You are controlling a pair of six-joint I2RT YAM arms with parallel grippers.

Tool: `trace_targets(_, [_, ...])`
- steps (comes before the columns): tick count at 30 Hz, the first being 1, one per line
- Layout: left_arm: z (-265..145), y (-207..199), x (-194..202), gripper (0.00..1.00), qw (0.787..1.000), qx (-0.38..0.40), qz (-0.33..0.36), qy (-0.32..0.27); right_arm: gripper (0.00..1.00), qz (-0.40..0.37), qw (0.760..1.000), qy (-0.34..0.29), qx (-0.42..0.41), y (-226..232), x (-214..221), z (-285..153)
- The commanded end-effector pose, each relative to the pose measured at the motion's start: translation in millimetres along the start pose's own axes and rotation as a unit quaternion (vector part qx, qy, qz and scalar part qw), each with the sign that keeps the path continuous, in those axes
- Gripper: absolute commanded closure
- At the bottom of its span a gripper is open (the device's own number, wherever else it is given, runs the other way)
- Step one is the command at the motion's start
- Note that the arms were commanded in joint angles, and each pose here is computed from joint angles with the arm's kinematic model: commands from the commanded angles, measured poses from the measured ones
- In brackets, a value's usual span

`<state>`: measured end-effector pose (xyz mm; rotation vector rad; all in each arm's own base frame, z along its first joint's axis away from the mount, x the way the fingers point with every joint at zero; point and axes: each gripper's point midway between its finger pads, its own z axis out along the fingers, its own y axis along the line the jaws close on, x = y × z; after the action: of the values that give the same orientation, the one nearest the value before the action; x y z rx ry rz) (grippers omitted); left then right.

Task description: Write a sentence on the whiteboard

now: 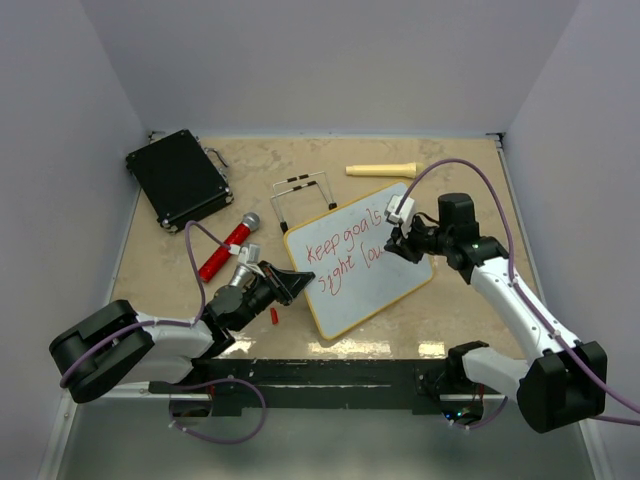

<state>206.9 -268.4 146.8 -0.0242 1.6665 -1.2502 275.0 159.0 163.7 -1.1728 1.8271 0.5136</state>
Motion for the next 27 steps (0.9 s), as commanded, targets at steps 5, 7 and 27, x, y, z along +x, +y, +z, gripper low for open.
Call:
trace_targets(5, [-0.5,-13.1,-7.7,1.0,0.999,0.034,0.029,-0.013,1.0,-0.007,0.999,-0.005,0.045,-21.8,-12.0,-2.9])
trace_targets(7, [-0.3,-14.3,-8.8,1.0,0.999,0.035,0.029,-0.014,1.0,-0.004,0.998,-0.005,0.059,-26.4,-12.9,-4.4])
trace_targets(27, [0.4,-13.4,-5.5,1.0,0.999,0.036,0.028,-0.008,1.0,-0.014,0.997,-0.043,0.066,-31.7,-33.5,-5.6])
